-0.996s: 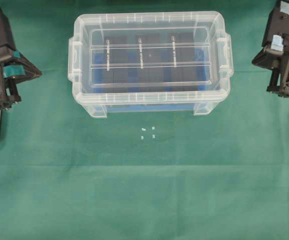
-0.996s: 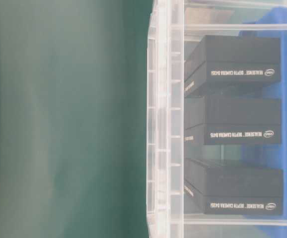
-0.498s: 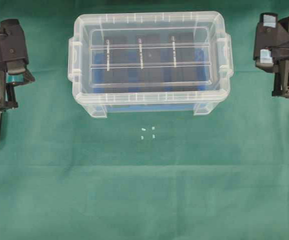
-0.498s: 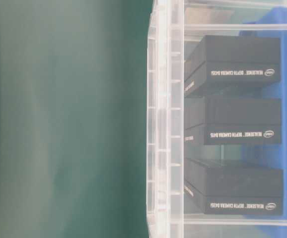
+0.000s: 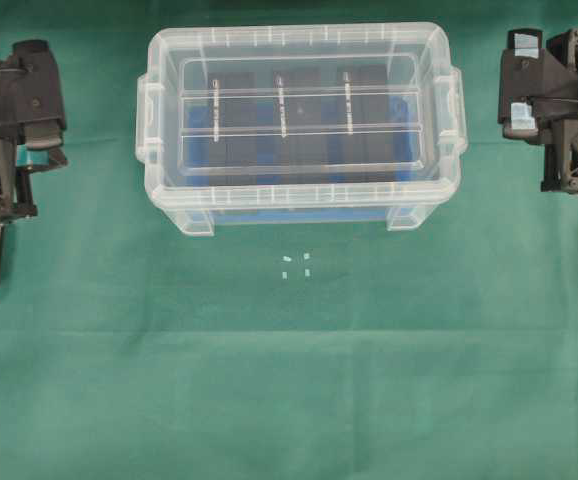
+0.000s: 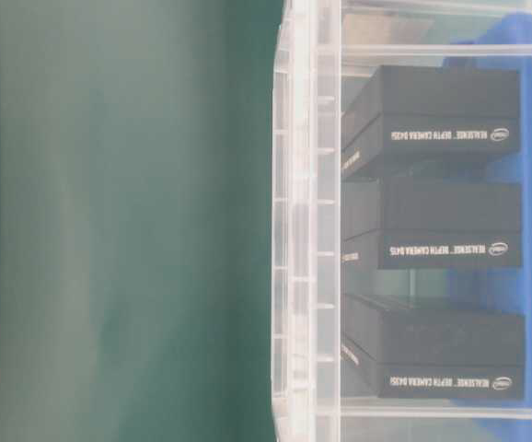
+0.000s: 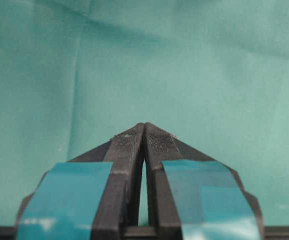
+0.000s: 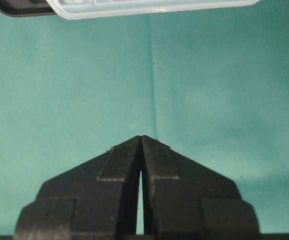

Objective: Clamp the lid of the box with both arms, then lift and open it.
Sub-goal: 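Rotate both grippers downward to face the box's short ends, then move both grippers inward and clamp the lid's left and right edges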

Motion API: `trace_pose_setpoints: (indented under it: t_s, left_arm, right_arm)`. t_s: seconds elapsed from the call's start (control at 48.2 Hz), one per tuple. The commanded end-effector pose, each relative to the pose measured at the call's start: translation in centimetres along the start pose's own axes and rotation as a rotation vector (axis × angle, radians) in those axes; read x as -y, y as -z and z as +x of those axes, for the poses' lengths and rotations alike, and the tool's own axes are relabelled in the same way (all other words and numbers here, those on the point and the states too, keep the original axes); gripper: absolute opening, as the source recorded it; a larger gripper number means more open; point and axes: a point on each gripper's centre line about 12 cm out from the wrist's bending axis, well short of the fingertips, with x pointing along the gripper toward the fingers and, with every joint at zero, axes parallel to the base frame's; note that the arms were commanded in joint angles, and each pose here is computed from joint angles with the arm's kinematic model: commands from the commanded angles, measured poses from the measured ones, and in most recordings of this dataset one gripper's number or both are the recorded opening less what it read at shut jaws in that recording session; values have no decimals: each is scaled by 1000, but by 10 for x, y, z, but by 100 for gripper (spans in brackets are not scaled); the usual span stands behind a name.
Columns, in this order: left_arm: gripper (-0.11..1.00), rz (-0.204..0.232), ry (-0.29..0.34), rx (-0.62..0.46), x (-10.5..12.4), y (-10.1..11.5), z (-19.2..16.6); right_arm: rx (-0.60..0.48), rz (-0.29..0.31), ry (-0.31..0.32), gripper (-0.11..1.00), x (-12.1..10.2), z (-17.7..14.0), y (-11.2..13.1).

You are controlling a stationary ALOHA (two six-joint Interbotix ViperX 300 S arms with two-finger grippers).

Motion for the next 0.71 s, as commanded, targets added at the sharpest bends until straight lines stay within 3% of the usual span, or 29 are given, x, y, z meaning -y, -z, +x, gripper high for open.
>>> trace_pose_setpoints:
  t_s: [0.0,0.353,0.685]
  left_arm:
    - [1,5,-2,14,-1,-13,-2]
    - [1,72,1,-1,-6,-49,18]
    - [1,110,2,-26,-11,-69,41]
  right_arm:
    - [34,1,9,0,3,-6,-10]
    - [39,-16,7,0,5,5,-27]
    - [58,-62,8,0,9,17,-52]
